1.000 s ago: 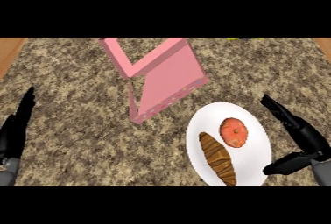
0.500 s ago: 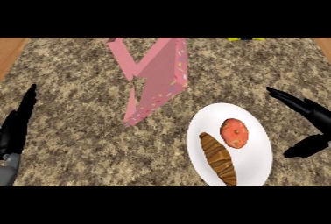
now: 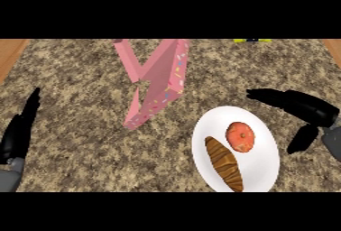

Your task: Pick the squash from the plate and place it in the cardboard box

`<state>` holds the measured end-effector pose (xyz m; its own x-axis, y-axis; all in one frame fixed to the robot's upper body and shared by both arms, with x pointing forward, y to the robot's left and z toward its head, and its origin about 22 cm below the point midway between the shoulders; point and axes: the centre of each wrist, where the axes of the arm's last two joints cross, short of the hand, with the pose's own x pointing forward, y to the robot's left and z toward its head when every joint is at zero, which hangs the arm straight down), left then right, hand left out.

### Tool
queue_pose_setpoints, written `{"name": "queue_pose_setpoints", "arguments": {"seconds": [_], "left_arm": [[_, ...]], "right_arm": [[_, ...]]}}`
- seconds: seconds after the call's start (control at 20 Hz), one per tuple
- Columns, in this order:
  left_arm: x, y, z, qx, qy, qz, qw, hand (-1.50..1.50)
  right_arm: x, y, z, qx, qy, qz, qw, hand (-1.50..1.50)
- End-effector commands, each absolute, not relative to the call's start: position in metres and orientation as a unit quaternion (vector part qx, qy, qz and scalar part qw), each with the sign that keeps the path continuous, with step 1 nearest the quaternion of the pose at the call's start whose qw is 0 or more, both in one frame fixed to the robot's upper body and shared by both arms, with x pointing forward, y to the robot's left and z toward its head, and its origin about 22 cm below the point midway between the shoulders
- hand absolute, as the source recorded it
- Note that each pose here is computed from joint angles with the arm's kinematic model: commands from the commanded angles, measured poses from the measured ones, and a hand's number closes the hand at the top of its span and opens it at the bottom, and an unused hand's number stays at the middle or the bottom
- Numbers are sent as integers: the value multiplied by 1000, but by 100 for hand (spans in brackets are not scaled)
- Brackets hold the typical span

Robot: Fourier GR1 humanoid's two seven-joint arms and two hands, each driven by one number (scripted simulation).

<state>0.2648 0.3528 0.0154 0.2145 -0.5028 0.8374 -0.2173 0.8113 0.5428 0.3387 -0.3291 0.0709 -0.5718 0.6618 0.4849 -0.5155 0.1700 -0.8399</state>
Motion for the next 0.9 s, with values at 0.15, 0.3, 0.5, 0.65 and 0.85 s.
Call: {"name": "queue_pose_setpoints", "arguments": {"seconds": [0.15, 0.3, 0.5, 0.65, 0.85], "left_arm": [[253, 350, 18, 287, -623, -101, 720, 0], [260, 367, 19, 292, -622, -91, 721, 0], [265, 366, 23, 290, -615, -95, 727, 0], [269, 368, 16, 294, -614, -93, 727, 0], [270, 350, 16, 297, -617, -96, 722, 0]], "right_arm": [[355, -288, 69, -83, -551, 684, 471, -150], [343, -282, 67, -88, -546, 690, 466, -150], [342, -282, 58, -76, -536, 699, 468, -150], [336, -271, 59, -82, -542, 696, 464, -150], [334, -256, 30, -70, -549, 691, 465, -150]]}}
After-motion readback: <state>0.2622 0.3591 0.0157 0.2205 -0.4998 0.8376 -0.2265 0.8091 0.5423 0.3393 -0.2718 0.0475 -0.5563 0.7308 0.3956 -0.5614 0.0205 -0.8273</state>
